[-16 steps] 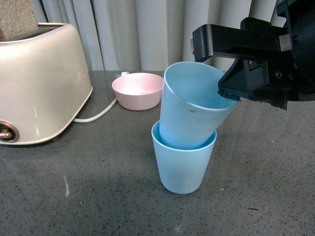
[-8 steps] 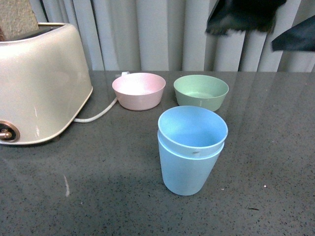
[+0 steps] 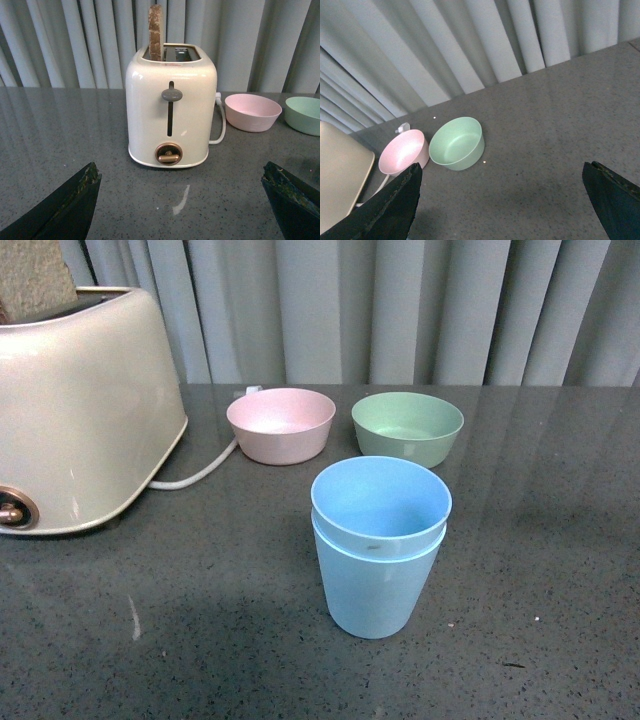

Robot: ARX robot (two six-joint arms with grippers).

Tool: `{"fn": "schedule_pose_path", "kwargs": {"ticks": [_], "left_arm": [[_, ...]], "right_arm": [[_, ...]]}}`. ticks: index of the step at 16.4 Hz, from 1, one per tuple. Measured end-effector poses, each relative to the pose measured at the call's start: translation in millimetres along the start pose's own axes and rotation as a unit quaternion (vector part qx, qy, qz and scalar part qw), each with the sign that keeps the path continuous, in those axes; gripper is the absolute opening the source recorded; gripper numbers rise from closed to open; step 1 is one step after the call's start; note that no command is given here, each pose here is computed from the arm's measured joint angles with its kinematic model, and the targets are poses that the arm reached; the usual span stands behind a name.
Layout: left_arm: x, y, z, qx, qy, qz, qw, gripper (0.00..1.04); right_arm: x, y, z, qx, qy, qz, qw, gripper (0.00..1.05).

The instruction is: Stack blue cups with both arms

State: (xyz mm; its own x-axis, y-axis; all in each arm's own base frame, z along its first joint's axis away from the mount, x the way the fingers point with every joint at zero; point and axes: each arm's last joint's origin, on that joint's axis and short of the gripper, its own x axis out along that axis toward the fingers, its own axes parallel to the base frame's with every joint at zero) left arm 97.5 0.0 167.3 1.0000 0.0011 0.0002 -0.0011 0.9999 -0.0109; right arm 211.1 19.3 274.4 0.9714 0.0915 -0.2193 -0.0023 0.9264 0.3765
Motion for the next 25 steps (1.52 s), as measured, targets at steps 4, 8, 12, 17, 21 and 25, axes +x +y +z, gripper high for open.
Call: {"fn": "schedule_pose_path", "kwargs": {"ticks": [4, 8, 12, 17, 21, 25], "left_arm": [[0.0, 0.0, 0.0, 0.0, 0.0, 0.0, 1.0, 0.98], [0.0, 0.0, 0.0, 0.0, 0.0, 0.0, 1.0, 0.98], [0.0, 0.0, 0.0, 0.0, 0.0, 0.0, 1.0, 0.98], [0.0, 0.0, 0.0, 0.0, 0.0, 0.0, 1.0, 0.98], [0.0, 0.0, 0.0, 0.0, 0.0, 0.0, 1.0, 0.98], [0.0, 0.0, 0.0, 0.0, 0.0, 0.0, 1.0, 0.98]], "right_arm": [[-48.4, -38.1, -52.6, -0.149, -0.114, -0.028, 0.982, 0.56], [-68.9, -49.7, -90.5, -0.179, -0.111, -0.024, 0.977, 0.15], [-72.7, -52.7, -99.0, -0.186, -0.112, -0.025, 0.976, 0.02], [-77.5, -55.0, -106.2, -0.187, -0.118, -0.024, 0.975, 0.02], [-87.6, -58.7, -118.0, -0.187, -0.109, -0.025, 0.976, 0.02], [-88.9, -58.0, -116.7, -0.187, -0.119, -0.023, 0.975, 0.02]]}}
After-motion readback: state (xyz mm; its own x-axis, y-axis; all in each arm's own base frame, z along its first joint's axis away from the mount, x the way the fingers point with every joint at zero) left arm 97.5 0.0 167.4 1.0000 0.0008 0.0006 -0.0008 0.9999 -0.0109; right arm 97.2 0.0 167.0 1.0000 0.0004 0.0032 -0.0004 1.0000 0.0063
